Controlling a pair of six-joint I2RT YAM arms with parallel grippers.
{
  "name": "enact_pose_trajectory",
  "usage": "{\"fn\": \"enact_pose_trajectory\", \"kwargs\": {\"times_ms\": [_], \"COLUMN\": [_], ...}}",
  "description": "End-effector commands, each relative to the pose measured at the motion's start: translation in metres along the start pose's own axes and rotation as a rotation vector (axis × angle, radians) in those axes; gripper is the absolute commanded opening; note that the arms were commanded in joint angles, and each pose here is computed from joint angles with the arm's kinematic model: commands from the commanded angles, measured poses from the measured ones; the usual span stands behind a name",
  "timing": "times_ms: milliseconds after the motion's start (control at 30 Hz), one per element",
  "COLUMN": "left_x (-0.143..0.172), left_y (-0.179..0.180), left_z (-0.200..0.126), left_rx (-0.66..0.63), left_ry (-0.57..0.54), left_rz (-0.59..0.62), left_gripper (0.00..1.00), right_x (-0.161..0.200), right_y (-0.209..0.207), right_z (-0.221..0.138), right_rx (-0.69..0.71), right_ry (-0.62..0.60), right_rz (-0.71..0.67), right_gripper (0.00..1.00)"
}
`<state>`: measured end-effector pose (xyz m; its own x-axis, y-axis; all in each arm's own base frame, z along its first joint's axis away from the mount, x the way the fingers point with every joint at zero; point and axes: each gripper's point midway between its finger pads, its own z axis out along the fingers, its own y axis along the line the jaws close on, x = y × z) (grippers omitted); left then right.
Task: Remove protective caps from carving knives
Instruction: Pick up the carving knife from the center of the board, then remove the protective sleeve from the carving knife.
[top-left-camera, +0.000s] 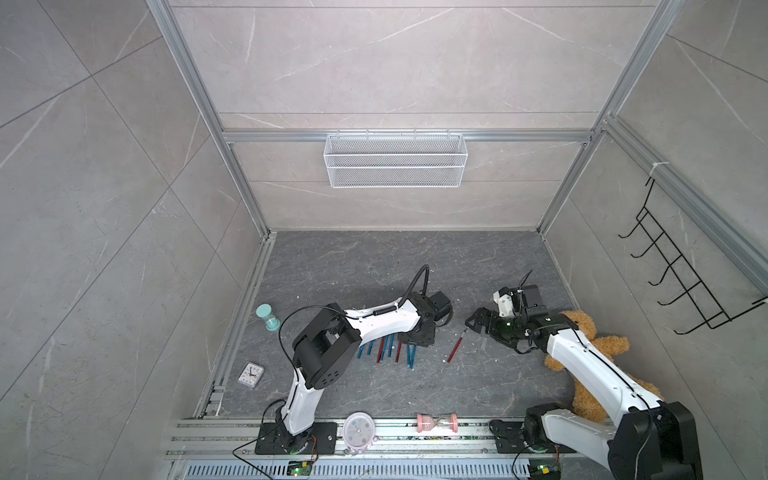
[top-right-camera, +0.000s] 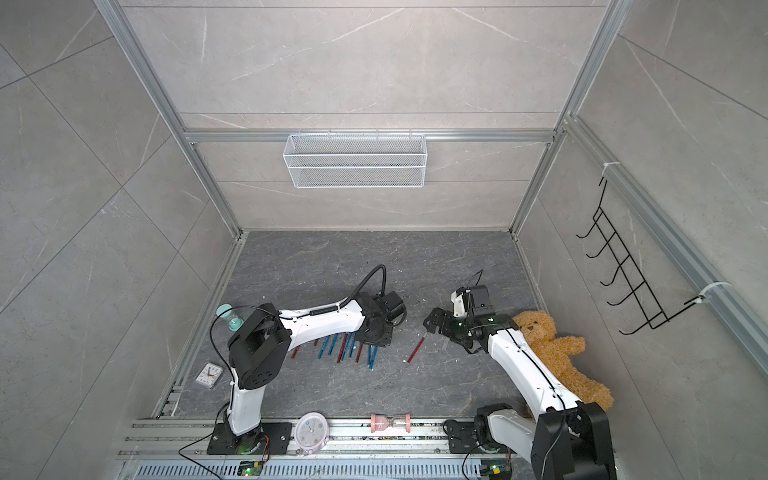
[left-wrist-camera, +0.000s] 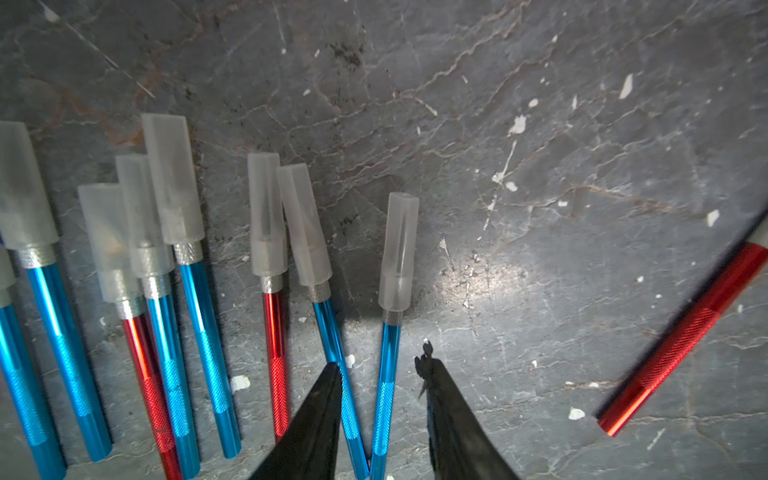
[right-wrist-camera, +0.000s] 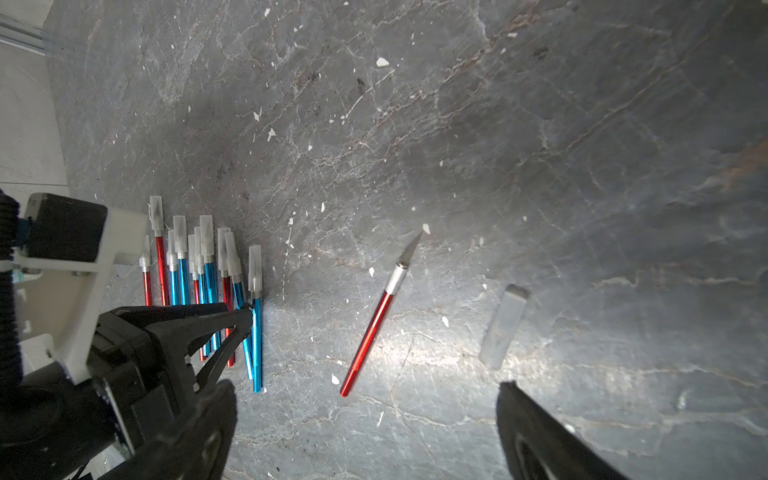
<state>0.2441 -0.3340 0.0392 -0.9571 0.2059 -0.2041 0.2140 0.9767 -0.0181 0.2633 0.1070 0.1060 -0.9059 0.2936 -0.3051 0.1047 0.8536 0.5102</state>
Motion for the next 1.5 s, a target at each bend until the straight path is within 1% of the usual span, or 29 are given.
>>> {"fn": "enact_pose_trajectory", "kwargs": {"times_ms": [0,133,500,733,833,967,1067,1133,1267,1333,1467], "left_x": [-0.001,0.003,0.01,0.018,0.02,0.015,0.009,0.003,-0.007,-0.009,-0.013], "left_y": [0.002,0.0,-0.002,0.0,-0.001,-0.004,-0.013,-0.023,-0.051,-0.064,-0.081], "left_z": [0.003,0.009,0.022,0.034,0.035,0.026,0.011,-0.002,-0.032,-0.046,-0.066], "left_rx": [-0.023,-0.017,-0.017,-0.021,-0.014,0.007,0.066,0.134,0.331,0.437,0.604], "left_ry": [0.015,0.033,0.067,0.1,0.102,0.084,0.057,0.031,-0.034,-0.053,-0.076], "left_rz": [0.026,0.028,0.031,0.03,0.025,0.025,0.031,0.038,0.077,0.102,0.126], "left_gripper": [0.33,0.27,0.18,0.15,0.07,0.02,0.0,0.0,0.0,0.0,0.0], "right_x": [-0.004,-0.003,0.002,0.003,0.003,0.001,0.0,-0.002,-0.006,-0.008,-0.012], "right_y": [0.002,0.001,-0.003,-0.005,-0.004,-0.001,0.002,0.007,0.021,0.029,0.045], "right_z": [0.001,0.002,0.003,0.002,0.001,-0.002,-0.005,-0.006,-0.007,-0.005,-0.003], "right_rx": [-0.003,-0.002,0.002,0.005,0.004,-0.001,-0.011,-0.028,-0.096,-0.139,-0.214], "right_ry": [-0.007,-0.005,-0.001,0.0,-0.003,-0.006,-0.006,-0.008,-0.005,0.004,0.01], "right_rz": [-0.027,-0.026,-0.019,-0.019,-0.018,-0.027,-0.038,-0.048,-0.068,-0.069,-0.066], "right_gripper": [0.97,0.97,0.96,0.96,0.96,0.95,0.93,0.91,0.87,0.86,0.81]}}
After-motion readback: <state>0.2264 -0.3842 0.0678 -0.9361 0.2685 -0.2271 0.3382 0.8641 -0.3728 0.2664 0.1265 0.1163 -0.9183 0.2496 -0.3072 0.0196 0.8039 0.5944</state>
